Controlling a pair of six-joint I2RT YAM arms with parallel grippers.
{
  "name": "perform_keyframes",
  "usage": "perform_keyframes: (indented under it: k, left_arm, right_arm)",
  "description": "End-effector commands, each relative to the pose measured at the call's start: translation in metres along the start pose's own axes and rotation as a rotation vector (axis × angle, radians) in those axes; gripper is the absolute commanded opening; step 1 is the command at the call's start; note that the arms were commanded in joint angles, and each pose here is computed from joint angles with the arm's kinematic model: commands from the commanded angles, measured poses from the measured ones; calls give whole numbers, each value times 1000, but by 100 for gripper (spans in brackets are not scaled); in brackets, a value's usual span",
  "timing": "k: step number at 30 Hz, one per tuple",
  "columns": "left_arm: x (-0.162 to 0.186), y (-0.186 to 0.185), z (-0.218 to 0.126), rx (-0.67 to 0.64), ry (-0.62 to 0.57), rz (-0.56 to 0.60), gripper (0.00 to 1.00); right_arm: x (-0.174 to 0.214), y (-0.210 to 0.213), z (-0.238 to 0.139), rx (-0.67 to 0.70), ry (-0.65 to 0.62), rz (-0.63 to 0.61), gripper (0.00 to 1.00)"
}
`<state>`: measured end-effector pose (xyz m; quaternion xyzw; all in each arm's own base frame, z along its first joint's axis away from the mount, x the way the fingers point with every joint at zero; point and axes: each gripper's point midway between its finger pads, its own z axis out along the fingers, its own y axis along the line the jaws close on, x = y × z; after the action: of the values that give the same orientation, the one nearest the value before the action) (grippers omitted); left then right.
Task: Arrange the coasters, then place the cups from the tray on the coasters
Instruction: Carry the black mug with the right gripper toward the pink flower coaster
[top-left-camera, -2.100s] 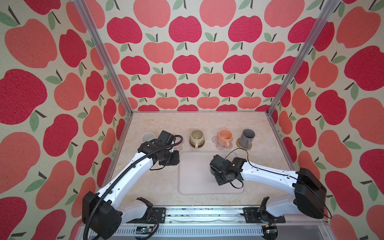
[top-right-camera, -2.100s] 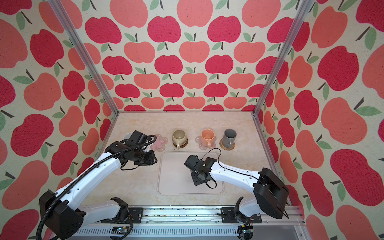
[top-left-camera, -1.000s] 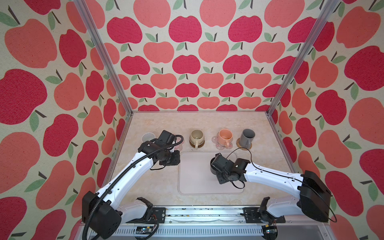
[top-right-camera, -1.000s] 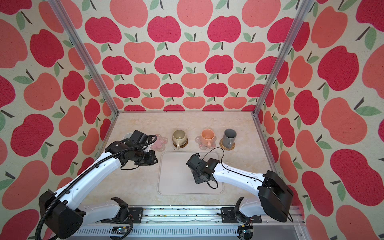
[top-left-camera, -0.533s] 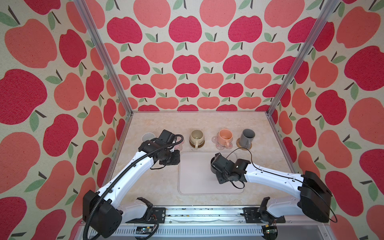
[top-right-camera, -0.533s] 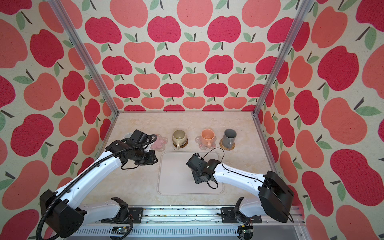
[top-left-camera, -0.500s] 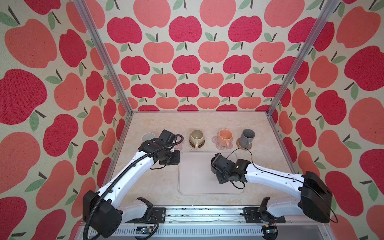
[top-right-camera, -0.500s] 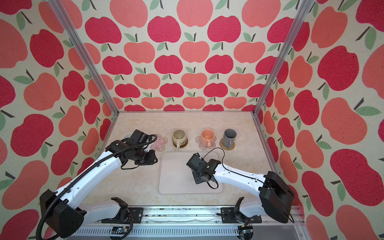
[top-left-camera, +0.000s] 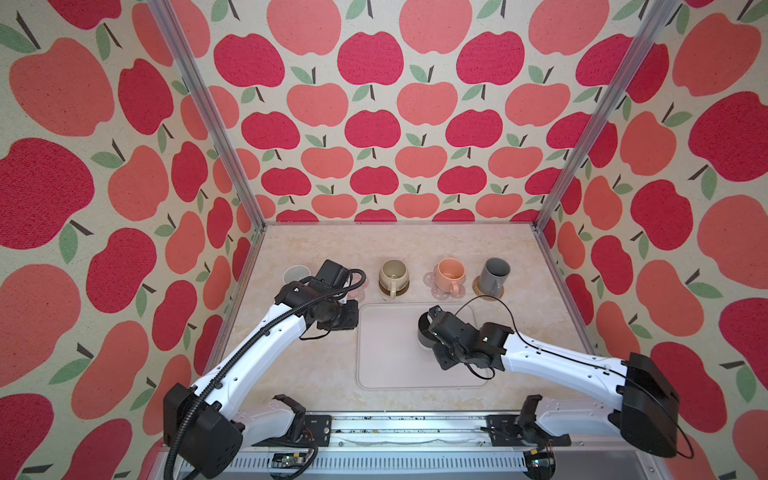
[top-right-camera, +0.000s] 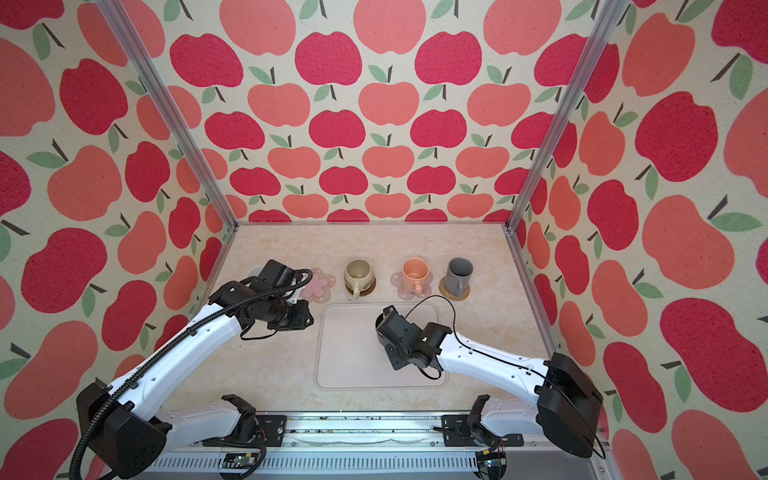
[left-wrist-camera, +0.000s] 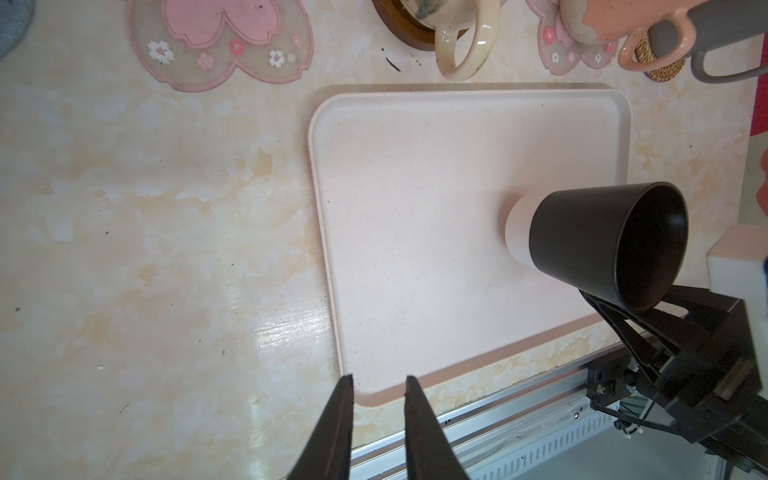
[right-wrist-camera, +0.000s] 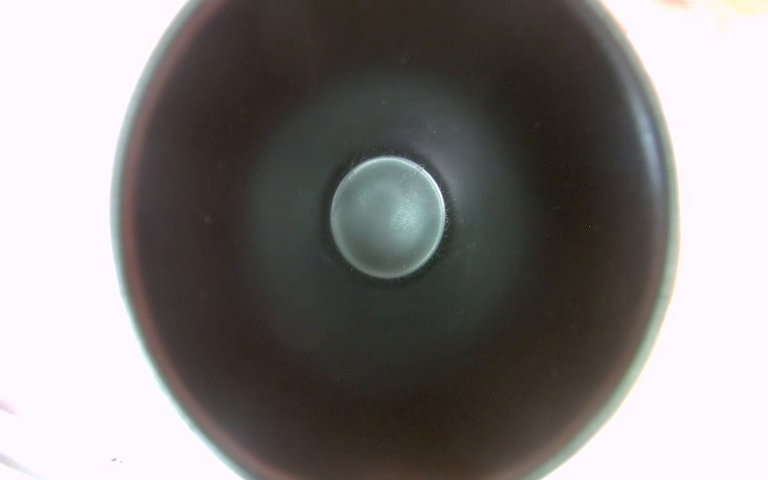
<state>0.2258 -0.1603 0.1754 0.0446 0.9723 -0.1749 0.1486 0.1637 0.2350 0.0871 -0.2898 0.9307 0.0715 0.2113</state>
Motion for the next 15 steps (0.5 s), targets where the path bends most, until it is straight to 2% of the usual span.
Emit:
perform_keyframes:
  k: [1, 15]
  left_arm:
    - [6, 8, -5, -24, -3, -15, 24]
    - [-1, 30, -15, -50, -52, -67, 24]
  right_arm:
    - [-38, 18, -14, -47, -121, -39, 0]
    - [-77, 56, -18, -95, -170, -89, 0]
